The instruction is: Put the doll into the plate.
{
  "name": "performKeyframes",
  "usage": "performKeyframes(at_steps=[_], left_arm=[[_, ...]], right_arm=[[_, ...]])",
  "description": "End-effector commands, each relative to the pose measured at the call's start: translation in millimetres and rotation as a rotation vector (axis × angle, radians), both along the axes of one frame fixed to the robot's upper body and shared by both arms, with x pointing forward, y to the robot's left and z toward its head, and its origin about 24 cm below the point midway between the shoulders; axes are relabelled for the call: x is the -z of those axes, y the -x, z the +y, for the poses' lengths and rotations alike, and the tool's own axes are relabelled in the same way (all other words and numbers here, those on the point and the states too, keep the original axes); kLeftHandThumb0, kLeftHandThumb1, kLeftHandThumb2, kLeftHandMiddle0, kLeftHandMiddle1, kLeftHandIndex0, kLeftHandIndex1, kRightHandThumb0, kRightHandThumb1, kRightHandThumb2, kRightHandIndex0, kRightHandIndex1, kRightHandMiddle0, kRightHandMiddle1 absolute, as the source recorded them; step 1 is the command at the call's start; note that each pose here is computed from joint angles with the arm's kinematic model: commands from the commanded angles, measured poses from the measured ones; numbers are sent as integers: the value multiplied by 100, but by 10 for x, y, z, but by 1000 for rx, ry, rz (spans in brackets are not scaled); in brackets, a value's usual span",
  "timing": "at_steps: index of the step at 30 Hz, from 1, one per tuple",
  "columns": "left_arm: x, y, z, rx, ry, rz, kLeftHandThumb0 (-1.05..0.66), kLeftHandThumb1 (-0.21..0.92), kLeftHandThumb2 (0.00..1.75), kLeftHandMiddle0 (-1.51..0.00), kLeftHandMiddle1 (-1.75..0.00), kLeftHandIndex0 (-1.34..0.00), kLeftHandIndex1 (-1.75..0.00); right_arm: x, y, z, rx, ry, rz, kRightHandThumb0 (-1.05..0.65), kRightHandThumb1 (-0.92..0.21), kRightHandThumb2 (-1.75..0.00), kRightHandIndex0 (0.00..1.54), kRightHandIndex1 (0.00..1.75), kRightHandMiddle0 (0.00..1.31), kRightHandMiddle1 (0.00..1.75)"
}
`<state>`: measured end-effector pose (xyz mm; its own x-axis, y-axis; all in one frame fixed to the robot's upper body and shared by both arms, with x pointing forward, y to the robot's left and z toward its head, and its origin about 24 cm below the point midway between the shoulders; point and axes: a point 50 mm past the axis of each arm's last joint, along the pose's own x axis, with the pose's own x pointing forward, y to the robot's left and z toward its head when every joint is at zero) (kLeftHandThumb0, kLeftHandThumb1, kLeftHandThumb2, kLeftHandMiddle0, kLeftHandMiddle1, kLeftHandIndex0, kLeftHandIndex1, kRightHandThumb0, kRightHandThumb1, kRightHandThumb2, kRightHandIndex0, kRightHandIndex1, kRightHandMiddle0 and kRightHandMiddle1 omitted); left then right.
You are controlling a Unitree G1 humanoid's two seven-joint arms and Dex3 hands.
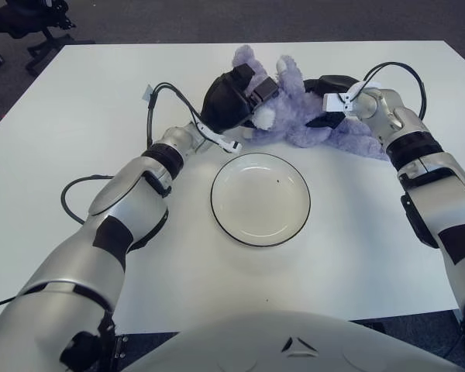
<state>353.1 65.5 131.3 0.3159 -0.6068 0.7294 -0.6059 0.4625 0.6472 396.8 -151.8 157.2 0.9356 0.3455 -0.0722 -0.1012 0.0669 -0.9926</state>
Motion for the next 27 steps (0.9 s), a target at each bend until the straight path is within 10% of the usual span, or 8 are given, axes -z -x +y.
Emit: performKeyframes(at_steps=[1,27], left_arm=[[-8,6,83,-33,107,-3,-36,92,25,-86,-175,-48,-144],[-21,39,227,-41,501,108,-35,92,40,-78,-175,-32,-161]], right_arm=[[-17,72,-79,38,24,-128,-42,-46,-112,86,175,49,175],[-270,338,-28,59,-15,-504,-40,-54,-102,72,175,43,175]])
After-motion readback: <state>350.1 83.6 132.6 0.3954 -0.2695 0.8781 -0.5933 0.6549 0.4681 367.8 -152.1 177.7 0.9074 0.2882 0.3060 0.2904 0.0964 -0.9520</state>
